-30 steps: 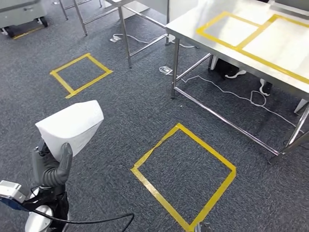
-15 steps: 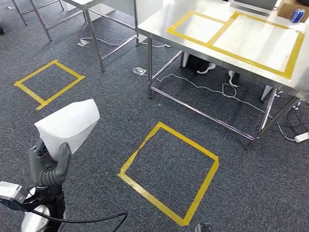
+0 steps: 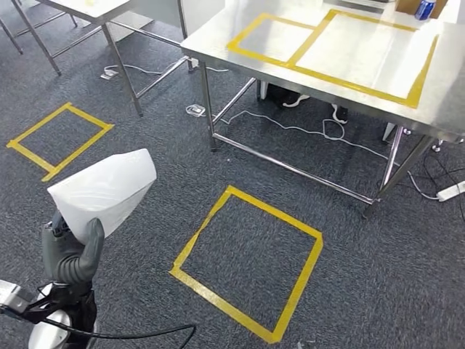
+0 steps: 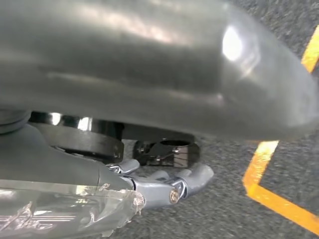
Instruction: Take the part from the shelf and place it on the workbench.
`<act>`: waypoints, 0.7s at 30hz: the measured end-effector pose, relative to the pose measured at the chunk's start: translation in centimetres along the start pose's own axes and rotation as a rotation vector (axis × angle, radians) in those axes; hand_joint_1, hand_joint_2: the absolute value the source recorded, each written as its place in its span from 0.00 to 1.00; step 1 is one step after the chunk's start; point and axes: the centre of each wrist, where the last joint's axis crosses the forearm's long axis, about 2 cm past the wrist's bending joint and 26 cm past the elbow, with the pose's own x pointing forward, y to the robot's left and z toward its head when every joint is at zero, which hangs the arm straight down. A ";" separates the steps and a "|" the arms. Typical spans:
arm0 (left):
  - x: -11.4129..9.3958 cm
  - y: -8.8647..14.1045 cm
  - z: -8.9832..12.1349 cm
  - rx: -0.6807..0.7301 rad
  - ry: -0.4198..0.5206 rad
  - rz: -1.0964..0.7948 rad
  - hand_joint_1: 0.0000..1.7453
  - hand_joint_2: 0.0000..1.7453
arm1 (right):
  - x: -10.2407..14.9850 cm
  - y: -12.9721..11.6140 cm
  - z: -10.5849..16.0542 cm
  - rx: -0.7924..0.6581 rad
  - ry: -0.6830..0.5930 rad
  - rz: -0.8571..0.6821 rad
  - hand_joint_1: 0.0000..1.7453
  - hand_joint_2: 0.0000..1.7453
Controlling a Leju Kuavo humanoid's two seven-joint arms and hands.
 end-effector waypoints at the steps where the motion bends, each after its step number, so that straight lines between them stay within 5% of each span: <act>1: 0.0 0.0 0.0 -0.001 0.000 -0.001 1.00 1.00 | 0.0 0.0 0.0 0.001 0.001 0.000 0.00 0.00; 21: -0.1 -0.1 0.3 -0.002 0.008 -0.003 1.00 1.00 | -0.6 -0.2 0.3 -0.017 0.013 0.007 0.00 0.00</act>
